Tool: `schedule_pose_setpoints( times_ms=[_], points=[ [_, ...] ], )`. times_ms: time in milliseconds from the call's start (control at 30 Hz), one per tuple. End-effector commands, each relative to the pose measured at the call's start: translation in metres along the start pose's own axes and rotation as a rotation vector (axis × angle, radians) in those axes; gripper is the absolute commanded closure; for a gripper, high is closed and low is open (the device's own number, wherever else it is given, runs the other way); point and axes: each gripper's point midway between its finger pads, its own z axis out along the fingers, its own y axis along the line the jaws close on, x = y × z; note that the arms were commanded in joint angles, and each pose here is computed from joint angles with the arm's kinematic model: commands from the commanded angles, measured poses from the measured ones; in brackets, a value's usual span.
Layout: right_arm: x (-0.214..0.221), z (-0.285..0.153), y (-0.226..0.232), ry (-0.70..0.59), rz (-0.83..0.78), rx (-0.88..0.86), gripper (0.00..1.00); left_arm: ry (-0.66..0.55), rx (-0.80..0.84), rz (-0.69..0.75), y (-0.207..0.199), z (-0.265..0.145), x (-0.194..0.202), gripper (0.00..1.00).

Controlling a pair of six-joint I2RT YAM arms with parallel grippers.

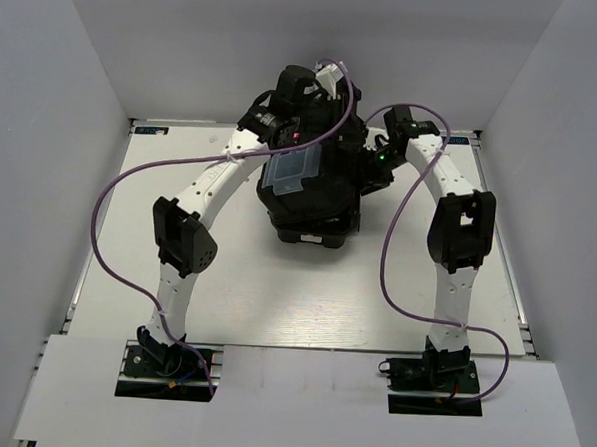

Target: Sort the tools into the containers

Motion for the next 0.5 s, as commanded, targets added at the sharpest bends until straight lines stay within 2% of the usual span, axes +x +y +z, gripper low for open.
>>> schedule_pose_setpoints(
  times_ms=[0, 33, 100, 133, 233, 300, 367, 433, 467],
  points=[
    [-0.005, -0.023, 0.027, -0.038, -0.021, -0.106, 0.59, -0.101, 0.089, 0.070, -0.046, -0.032, -0.036, 0.66],
    [-0.007, -0.027, 0.029, -0.048, -0.017, -0.114, 0.54, -0.120, 0.102, 0.075, -0.053, -0.037, -0.042, 0.58],
    [-0.012, -0.037, 0.030, -0.073, -0.008, -0.134, 0.53, -0.155, 0.136, 0.095, -0.068, -0.047, -0.051, 0.54],
    [-0.015, -0.043, 0.030, -0.092, -0.006, -0.144, 0.47, -0.172, 0.148, 0.108, -0.078, -0.058, -0.056, 0.51],
    [-0.022, -0.058, 0.022, -0.131, 0.010, -0.142, 0.46, -0.230, 0.102, 0.122, -0.080, -0.076, -0.068, 0.50],
    [-0.024, -0.069, 0.019, -0.156, 0.004, -0.115, 0.44, -0.290, -0.015, 0.137, -0.066, -0.095, -0.076, 0.48],
    [-0.025, -0.082, -0.001, -0.187, 0.002, 0.016, 0.43, -0.347, -0.202, 0.114, -0.037, -0.121, -0.076, 0.46],
    [-0.030, -0.089, -0.025, -0.229, 0.004, 0.139, 0.46, -0.385, -0.335, 0.085, -0.014, -0.142, -0.073, 0.45],
    [-0.025, -0.088, -0.037, -0.222, 0.011, 0.200, 0.53, -0.368, -0.406, 0.064, 0.006, -0.144, -0.058, 0.45]
  ],
)
